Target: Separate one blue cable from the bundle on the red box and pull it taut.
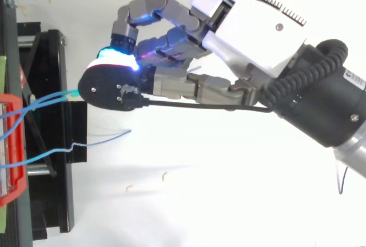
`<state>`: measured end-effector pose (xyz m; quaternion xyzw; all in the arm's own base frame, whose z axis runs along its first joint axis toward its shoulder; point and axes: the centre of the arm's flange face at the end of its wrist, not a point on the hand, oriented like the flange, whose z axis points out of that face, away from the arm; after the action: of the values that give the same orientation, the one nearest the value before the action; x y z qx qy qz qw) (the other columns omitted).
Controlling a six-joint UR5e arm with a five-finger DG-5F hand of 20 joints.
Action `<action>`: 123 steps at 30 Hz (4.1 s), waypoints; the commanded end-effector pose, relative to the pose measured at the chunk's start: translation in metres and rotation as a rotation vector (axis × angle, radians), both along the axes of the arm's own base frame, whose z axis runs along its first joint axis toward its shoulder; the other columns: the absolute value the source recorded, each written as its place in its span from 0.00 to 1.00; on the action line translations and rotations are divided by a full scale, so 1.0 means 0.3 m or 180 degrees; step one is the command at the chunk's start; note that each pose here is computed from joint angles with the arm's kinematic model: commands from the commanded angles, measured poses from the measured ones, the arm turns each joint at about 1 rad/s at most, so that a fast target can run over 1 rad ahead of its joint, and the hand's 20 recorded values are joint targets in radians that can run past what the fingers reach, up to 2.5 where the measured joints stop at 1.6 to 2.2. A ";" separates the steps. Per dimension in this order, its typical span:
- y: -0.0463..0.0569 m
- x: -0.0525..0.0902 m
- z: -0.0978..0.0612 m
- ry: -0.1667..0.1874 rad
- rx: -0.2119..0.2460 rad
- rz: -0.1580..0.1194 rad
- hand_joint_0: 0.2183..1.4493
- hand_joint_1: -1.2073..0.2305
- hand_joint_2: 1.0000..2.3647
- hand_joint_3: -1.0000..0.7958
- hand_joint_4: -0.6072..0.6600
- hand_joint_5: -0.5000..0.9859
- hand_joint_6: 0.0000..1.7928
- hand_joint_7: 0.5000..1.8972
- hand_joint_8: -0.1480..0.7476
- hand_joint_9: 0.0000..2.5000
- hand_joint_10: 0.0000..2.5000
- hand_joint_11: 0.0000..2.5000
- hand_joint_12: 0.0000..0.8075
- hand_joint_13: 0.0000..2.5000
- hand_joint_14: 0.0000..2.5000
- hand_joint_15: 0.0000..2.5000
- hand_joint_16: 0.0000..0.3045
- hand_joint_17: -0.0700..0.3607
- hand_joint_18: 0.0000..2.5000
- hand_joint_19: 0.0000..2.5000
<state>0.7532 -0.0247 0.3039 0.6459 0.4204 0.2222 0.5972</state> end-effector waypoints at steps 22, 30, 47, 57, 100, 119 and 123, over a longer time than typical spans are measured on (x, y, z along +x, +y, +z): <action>0.038 -0.039 -0.014 0.0144 0.0307 0.0073 0.30 0.33 0.01 0.41 0.66 0.26 0.41 0.37 0.58 0.41 0.00 0.21 0.47 0.35 0.00 0.15 0.15 0.40 0.39 0.20; 0.038 -0.039 -0.011 0.0142 0.0304 0.0075 0.27 0.34 0.00 0.32 0.64 0.25 0.42 0.37 0.57 0.41 0.01 0.21 0.45 0.35 0.00 0.16 0.14 0.39 0.38 0.21; 0.037 -0.041 -0.013 0.0146 0.0301 0.0070 0.26 0.35 0.00 0.30 0.63 0.25 0.43 0.37 0.57 0.41 0.01 0.21 0.46 0.35 0.01 0.16 0.15 0.39 0.38 0.21; 0.037 -0.041 -0.013 0.0145 0.0299 0.0066 0.23 0.38 0.00 0.28 0.64 0.25 0.44 0.36 0.58 0.41 0.00 0.21 0.48 0.35 0.00 0.15 0.16 0.41 0.39 0.21; 0.036 -0.043 -0.001 0.0145 0.0299 0.0066 0.30 0.28 0.01 0.38 0.62 0.24 0.44 0.38 0.56 0.40 0.00 0.21 0.45 0.33 0.01 0.16 0.14 0.39 0.37 0.21; 0.036 -0.045 0.006 0.0141 0.0301 0.0066 0.23 0.41 0.00 0.28 0.64 0.25 0.44 0.36 0.59 0.41 0.00 0.21 0.47 0.34 0.00 0.16 0.16 0.41 0.38 0.21; 0.036 -0.045 0.006 0.0143 0.0303 0.0065 0.23 0.42 0.00 0.28 0.64 0.25 0.44 0.36 0.59 0.41 0.00 0.21 0.47 0.34 0.00 0.16 0.16 0.41 0.38 0.21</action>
<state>0.7398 -0.0139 0.3051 0.6740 0.4294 0.2332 0.5540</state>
